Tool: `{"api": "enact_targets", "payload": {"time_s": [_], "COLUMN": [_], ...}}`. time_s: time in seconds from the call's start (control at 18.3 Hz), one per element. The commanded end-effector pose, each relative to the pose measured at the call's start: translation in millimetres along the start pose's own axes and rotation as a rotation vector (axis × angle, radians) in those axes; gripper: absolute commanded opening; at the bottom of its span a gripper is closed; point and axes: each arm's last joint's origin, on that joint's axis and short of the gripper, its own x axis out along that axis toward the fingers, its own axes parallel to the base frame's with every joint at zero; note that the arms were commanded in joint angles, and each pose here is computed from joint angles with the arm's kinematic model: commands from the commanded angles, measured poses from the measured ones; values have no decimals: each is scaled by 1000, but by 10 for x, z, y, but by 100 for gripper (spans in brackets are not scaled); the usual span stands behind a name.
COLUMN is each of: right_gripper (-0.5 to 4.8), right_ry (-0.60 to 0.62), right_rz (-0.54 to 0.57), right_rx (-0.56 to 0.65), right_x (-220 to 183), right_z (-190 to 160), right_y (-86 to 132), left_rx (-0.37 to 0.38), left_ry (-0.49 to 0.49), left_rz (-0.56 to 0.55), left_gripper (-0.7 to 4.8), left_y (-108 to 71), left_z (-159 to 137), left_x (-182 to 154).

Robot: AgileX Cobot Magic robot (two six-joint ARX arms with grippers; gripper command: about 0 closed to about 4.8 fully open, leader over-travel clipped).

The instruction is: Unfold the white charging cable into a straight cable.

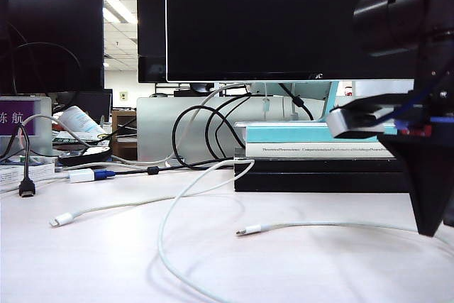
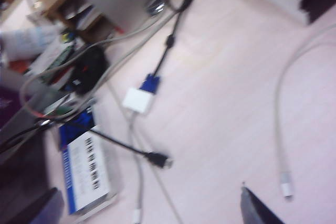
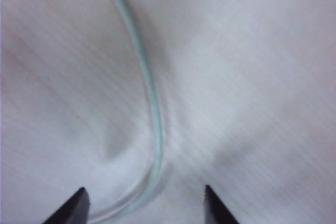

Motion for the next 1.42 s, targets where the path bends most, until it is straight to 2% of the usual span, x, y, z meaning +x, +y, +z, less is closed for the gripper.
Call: {"api": "enact_targets", "payload": {"time_s": [0.05,0.33,0.38,0.49,0.77,1.1,1.31,1.42], "right_gripper": [207,206,187,4,-1,-1,-1,-1], "right_ry": [-7,60,77,85,-25,-124,-252,-273], "right_rz": [1,54,57,64,42,-249,-371,-447], "right_rx": [1,20,21,21,18,37,194,256], "right_x": [45,242,286,338,266,-88,-459,-597], "right_z": [-8,13,20,37,130,85,-37,-148], "right_y": [-1,-8,-12,-18,-32,-79,-213,-303], "left_rx": [-25,-26,-26,-26,-29,-28,-29,-29], "left_ry": [-39,-41,-41,-41,-41,-41,-41,-40], "left_rz": [0,1,1,1,1,1,1,2], "left_gripper": [479,479,479,479,479,479,479,479], "left_y": [16,17,17,17,17,17,17,17], "left_z": [34,36,36,36,35,35,35,35], "left_x": [-12,-12,-12,-12,-12,-12,-12,-12]}}
